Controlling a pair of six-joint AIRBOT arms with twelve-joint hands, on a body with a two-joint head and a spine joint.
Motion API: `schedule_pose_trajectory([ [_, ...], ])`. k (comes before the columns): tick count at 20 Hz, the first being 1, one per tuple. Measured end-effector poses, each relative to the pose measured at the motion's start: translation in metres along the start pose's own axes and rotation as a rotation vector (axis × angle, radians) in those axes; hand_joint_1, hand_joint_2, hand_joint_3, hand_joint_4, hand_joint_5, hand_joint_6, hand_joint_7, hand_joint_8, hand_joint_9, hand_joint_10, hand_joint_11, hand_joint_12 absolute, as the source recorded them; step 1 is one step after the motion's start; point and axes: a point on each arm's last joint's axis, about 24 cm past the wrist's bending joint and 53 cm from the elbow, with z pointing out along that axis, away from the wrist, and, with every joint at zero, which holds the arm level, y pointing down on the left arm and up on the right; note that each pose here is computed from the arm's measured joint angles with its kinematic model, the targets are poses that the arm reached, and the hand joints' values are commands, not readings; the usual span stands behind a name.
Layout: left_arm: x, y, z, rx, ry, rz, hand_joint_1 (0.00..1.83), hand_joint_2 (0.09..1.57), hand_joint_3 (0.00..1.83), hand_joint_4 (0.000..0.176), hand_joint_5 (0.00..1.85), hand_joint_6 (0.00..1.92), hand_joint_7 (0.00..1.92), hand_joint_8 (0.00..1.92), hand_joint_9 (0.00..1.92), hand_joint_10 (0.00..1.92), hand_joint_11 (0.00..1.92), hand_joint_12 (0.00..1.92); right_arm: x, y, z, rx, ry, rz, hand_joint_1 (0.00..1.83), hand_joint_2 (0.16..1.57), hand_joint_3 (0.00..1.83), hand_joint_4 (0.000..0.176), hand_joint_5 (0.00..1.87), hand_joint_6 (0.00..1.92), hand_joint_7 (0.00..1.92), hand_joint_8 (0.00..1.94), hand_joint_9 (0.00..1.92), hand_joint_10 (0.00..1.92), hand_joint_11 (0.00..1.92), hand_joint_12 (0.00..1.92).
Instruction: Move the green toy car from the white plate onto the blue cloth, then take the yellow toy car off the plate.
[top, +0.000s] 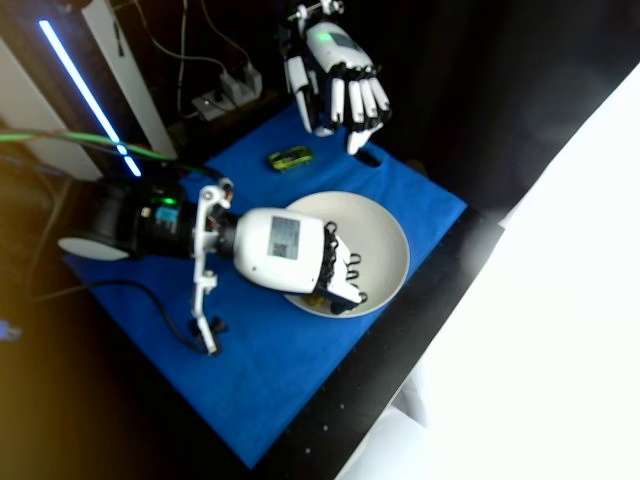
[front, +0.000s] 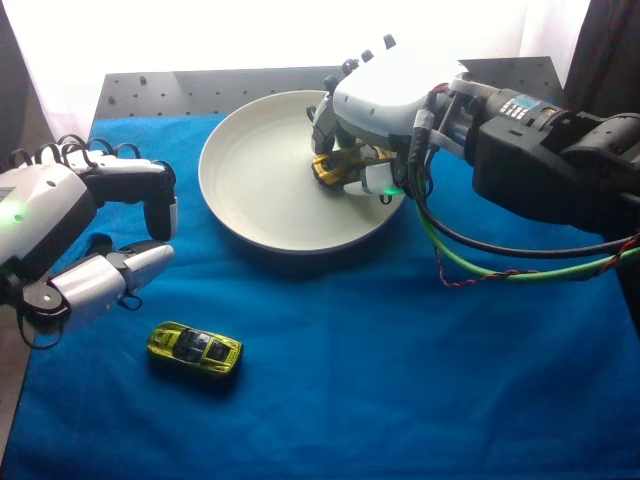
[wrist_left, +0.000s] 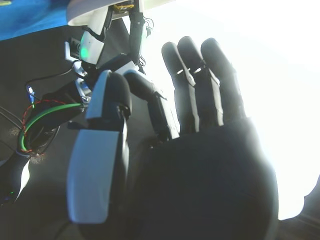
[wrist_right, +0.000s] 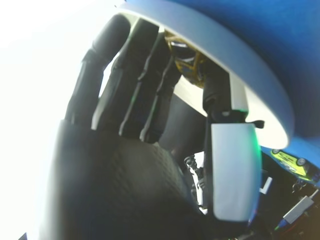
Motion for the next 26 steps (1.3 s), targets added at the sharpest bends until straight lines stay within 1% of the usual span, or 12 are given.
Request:
schedule_pose_trajectory([
  [2, 0.000, 0.000, 0.000, 0.000, -0.001, 0.000, 0.83, 1.29, 0.00, 0.176, 0.64, 1.48, 0.53, 0.48, 0.34, 0.95, 0.12, 1.68, -0.001, 0.000, 0.000, -0.002, -0.003, 0.001, 1.22, 1.15, 0.00, 0.000, 0.95, 1.14, 0.86, 1.09, 1.02, 0.14, 0.52, 1.31],
  [3, -0.001, 0.000, 0.000, 0.000, -0.002, -0.001, 0.83, 1.29, 0.00, 0.176, 0.64, 1.48, 0.52, 0.48, 0.33, 0.96, 0.11, 1.68, -0.001, 0.000, 0.000, -0.001, -0.003, 0.001, 1.33, 1.15, 0.00, 0.000, 0.93, 1.13, 0.87, 1.02, 0.84, 1.11, 0.56, 1.32],
  [4, -0.001, 0.000, 0.000, -0.001, -0.005, -0.001, 0.83, 1.29, 0.00, 0.176, 0.64, 1.48, 0.53, 0.48, 0.33, 0.95, 0.11, 1.66, 0.000, 0.001, 0.000, -0.003, -0.002, 0.002, 1.25, 1.15, 0.00, 0.000, 0.96, 1.12, 0.88, 1.05, 0.79, 0.84, 0.55, 1.32],
  [5, -0.002, 0.000, 0.000, 0.000, -0.007, -0.002, 0.83, 1.29, 0.00, 0.176, 0.63, 1.49, 0.52, 0.47, 0.33, 0.95, 0.12, 1.65, 0.000, 0.003, 0.000, -0.006, -0.002, 0.002, 1.34, 1.15, 0.00, 0.000, 0.92, 1.14, 0.88, 1.02, 0.78, 1.26, 0.55, 1.33],
  [6, -0.002, 0.000, 0.000, 0.001, -0.011, -0.003, 0.82, 1.29, 0.00, 0.176, 0.63, 1.49, 0.52, 0.46, 0.32, 0.95, 0.12, 1.64, 0.000, 0.002, 0.000, -0.006, -0.004, 0.002, 1.36, 1.16, 0.00, 0.000, 0.90, 1.14, 0.89, 1.02, 0.78, 1.36, 0.55, 1.35],
  [7, -0.001, 0.001, -0.001, -0.002, -0.012, -0.009, 0.82, 1.29, 0.00, 0.176, 0.63, 1.49, 0.53, 0.46, 0.33, 0.95, 0.12, 1.65, -0.002, 0.002, -0.002, -0.006, -0.007, 0.003, 1.24, 1.15, 0.00, 0.000, 0.93, 1.09, 0.88, 1.13, 0.78, 0.89, 0.54, 1.35],
  [8, 0.001, 0.001, -0.001, -0.003, -0.007, -0.011, 0.82, 1.30, 0.00, 0.176, 0.63, 1.50, 0.53, 0.47, 0.32, 0.95, 0.09, 1.66, -0.003, 0.002, -0.003, -0.008, -0.008, 0.001, 1.34, 1.15, 0.01, 0.000, 0.91, 1.04, 0.88, 1.10, 0.81, 1.30, 0.57, 1.42],
  [9, 0.003, 0.001, -0.001, -0.005, -0.002, -0.012, 0.82, 1.30, 0.00, 0.176, 0.63, 1.50, 0.53, 0.47, 0.32, 0.95, 0.08, 1.66, -0.003, 0.003, -0.005, -0.009, -0.007, 0.002, 1.36, 1.15, 0.00, 0.000, 0.89, 1.05, 0.89, 1.07, 0.82, 1.37, 0.59, 1.44],
  [11, 0.002, 0.002, -0.001, -0.006, -0.006, -0.014, 0.83, 1.29, 0.00, 0.176, 0.64, 1.49, 0.54, 0.48, 0.33, 0.96, 0.08, 1.68, -0.007, 0.003, -0.011, -0.013, -0.013, 0.001, 1.22, 1.15, 0.00, 0.001, 0.91, 1.08, 0.92, 1.14, 0.84, 0.91, 0.61, 1.52],
  [12, 0.002, 0.002, -0.001, -0.006, -0.007, -0.014, 0.83, 1.29, 0.00, 0.176, 0.64, 1.49, 0.55, 0.48, 0.35, 0.98, 0.12, 1.69, -0.011, 0.002, -0.013, -0.015, -0.025, 0.001, 1.34, 1.15, 0.00, 0.000, 0.89, 1.05, 0.89, 1.09, 0.85, 1.29, 0.63, 1.55],
  [16, 0.002, 0.002, -0.001, -0.007, -0.007, -0.015, 0.84, 1.28, 0.00, 0.176, 0.65, 1.46, 0.56, 0.45, 0.33, 0.96, 0.07, 1.69, -0.030, 0.005, -0.027, -0.034, -0.076, 0.001, 1.36, 1.17, 0.00, 0.000, 0.89, 0.94, 0.82, 1.26, 0.79, 1.49, 0.66, 1.65],
  [26, 0.005, 0.011, -0.010, -0.037, -0.006, -0.021, 0.85, 1.28, 0.00, 0.176, 0.66, 1.45, 0.56, 0.46, 0.33, 0.95, 0.11, 1.68, -0.063, 0.037, -0.097, -0.151, -0.173, -0.105, 1.30, 1.13, 0.00, 0.000, 0.90, 0.91, 1.00, 1.18, 1.03, 1.38, 0.96, 1.63],
])
